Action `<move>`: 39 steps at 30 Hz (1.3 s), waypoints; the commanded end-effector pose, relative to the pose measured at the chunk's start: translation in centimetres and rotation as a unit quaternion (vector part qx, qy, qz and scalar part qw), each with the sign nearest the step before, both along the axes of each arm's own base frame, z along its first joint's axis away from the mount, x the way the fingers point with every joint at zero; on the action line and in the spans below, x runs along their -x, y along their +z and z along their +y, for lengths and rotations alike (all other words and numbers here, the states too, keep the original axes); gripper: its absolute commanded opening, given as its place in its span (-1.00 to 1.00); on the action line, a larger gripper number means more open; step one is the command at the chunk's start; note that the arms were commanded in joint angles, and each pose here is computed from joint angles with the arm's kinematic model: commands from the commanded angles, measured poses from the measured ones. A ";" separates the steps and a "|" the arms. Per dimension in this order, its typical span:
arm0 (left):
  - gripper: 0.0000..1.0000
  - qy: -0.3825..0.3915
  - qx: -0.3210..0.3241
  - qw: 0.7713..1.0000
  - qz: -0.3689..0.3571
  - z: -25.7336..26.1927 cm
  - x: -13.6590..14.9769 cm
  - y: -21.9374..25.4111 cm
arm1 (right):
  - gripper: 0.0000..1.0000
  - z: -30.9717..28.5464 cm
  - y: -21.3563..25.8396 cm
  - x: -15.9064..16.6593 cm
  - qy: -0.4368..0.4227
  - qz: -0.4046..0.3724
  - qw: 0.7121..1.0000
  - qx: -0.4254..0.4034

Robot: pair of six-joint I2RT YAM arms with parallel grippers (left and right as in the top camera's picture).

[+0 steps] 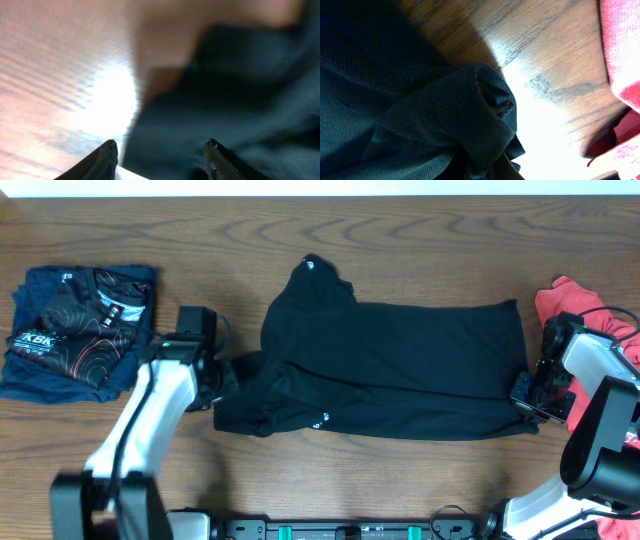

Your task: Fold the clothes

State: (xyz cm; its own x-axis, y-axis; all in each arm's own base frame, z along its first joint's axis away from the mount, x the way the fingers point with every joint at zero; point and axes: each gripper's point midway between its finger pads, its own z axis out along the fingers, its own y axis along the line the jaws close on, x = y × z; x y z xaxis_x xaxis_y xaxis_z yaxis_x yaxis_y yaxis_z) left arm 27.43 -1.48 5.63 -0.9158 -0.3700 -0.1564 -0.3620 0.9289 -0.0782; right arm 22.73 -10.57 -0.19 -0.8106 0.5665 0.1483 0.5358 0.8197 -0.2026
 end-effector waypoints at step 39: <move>-0.56 -0.220 0.161 0.962 0.004 -22.2 3.8 -2.6 | 0.39 0.3 6.6 -4.7 0.008 -0.125 0.992 -0.020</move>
State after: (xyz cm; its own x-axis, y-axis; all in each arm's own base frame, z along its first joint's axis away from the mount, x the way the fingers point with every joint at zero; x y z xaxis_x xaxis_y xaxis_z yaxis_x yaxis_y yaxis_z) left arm 23.62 -23.55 3.18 -0.9961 0.0222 -0.0850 0.0530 0.9239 -0.3790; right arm 27.23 -10.12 6.04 -0.8328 0.5530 -0.0237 0.5535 0.8320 -0.0377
